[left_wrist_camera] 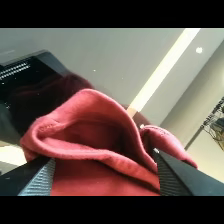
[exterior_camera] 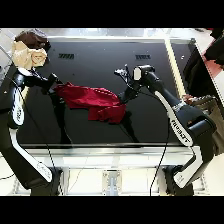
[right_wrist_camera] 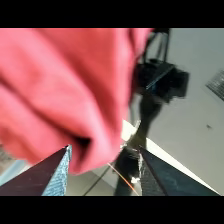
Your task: Fold the shirts.
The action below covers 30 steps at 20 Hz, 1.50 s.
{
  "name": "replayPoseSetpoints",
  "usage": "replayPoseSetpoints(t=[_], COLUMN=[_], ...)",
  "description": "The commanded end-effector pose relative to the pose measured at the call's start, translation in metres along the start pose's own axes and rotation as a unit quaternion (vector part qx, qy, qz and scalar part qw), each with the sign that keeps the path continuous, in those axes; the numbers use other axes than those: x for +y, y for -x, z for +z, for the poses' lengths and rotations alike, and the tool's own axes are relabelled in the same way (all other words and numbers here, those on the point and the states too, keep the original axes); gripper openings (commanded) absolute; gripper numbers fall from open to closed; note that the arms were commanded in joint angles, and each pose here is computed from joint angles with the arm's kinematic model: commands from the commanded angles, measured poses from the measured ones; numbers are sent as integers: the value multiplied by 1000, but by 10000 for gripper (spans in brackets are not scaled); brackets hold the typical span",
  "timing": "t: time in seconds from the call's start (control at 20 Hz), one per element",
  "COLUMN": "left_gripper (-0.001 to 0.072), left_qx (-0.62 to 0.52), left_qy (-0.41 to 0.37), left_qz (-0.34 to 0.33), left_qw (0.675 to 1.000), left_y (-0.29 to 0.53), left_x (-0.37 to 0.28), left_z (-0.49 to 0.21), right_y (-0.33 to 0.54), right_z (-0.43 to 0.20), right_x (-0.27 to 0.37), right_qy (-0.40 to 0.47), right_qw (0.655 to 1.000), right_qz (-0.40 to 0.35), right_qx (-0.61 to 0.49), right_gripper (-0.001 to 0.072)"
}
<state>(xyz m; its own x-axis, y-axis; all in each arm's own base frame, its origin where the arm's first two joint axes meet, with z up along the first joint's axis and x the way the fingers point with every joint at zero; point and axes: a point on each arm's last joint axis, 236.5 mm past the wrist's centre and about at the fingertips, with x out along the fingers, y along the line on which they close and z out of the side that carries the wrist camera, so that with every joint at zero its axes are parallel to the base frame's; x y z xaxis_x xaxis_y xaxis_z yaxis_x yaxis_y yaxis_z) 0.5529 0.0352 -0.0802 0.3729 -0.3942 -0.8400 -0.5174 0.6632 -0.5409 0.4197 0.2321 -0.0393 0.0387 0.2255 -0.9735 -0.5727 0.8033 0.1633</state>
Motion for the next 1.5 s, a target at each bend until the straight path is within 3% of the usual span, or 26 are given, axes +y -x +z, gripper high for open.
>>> replayPoseSetpoints(t=[0.0, 0.15, 0.2, 0.25, 0.3, 0.35, 0.4, 0.5, 0.7, 0.9, 1.1, 1.25, 1.35, 1.45], left_gripper=[699, 699, 688, 572, 361, 84, 12, 12, 11, 11, 12, 12, 11, 11], left_qx=[-11, 2, 7, 11, 12, 9, 3, -1, -72, -169, -240, -302, -336, -345], left_qy=[-7, -10, -9, -7, -5, -3, -9, -45, -120, -241, -375, -438, -455, -429], left_qz=[-4, -1, -1, -5, -9, -16, -28, -83, -213, -238, -233, -188, -124, -72], left_qw=[1000, 1000, 1000, 1000, 1000, 1000, 1000, 996, 967, 926, 865, 825, 815, 832], left_y=[-4, -16, -21, -24, -26, -26, -25, -10, 103, 264, 393, 451, 472, 477], left_x=[-8, -9, -9, -11, -14, -17, -24, -49, -123, -164, -197, -201, -184, -160], left_z=[2, -6, -9, -12, -12, -11, -9, -7, 7, -25, -126, -192, -213, -215], right_y=[-8, -23, -29, -35, -38, -39, -36, -18, 90, 246, 368, 419, 427, 415], right_z=[1, 8, 9, 9, 10, 11, 13, 15, 14, -3, -53, -88, -103, -104], right_x=[-21, -9, 0, 8, 14, 17, 17, 15, -12, 11, 57, 82, 93, 91], right_qy=[-16, -31, -39, -45, -46, -47, -46, -35, 9, 28, 52, 57, 65, 63], right_qw=[1000, 999, 999, 998, 997, 996, 997, 998, 999, 983, 949, 926, 921, 927], right_qz=[-26, 6, 29, 47, 62, 69, 69, 58, -48, -100, -110, -100, -90, -87], right_qx=[-1, -9, -7, -3, -3, -4, -7, -9, -23, -151, -292, -361, -373, -358], right_gripper=[490, 476, 413, 241, 10, 18, 17, 16, 16, 16, 16, 16, 16, 16])
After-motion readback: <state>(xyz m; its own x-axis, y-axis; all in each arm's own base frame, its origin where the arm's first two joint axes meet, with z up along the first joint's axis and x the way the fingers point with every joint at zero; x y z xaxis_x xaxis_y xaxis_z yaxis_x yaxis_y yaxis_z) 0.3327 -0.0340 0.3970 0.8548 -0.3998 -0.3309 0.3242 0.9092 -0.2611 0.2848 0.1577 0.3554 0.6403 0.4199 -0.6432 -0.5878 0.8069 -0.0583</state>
